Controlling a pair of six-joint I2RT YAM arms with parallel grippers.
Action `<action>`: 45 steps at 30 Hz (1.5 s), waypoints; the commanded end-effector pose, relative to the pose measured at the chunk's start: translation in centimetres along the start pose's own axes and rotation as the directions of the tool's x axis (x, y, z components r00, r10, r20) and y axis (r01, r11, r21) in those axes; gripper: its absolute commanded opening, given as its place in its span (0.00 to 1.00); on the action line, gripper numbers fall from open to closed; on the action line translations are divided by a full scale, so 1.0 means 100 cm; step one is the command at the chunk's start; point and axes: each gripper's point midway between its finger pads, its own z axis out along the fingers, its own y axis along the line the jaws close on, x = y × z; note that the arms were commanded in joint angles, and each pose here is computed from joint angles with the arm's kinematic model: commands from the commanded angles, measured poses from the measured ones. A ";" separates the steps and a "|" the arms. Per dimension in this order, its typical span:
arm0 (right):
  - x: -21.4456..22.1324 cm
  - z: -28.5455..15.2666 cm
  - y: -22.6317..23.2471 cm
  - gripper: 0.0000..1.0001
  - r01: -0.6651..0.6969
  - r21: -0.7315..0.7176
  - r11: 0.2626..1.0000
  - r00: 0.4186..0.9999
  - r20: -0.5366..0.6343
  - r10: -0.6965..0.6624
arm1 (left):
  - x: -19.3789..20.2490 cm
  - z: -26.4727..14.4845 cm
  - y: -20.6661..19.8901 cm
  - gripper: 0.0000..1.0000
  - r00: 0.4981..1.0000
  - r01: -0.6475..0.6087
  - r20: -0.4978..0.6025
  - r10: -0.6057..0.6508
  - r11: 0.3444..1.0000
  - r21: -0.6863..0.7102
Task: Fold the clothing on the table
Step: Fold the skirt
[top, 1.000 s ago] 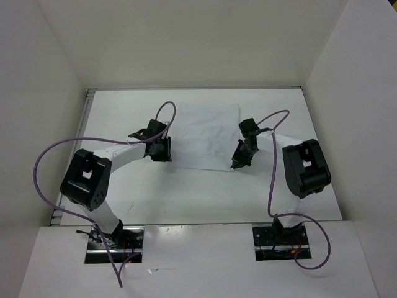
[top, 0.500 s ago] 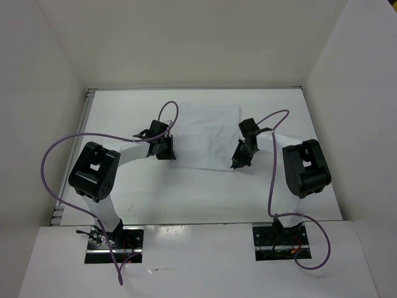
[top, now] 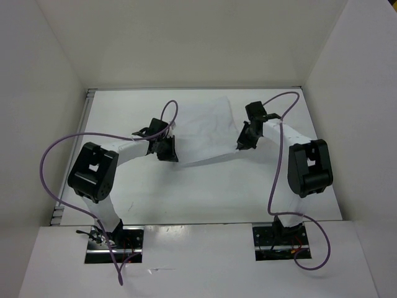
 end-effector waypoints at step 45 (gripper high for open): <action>-0.170 -0.054 0.103 0.00 0.223 -0.366 0.903 0.957 0.259 -0.132 | -0.210 -0.026 -0.037 0.00 0.978 0.063 0.167 -0.125 0.940 0.336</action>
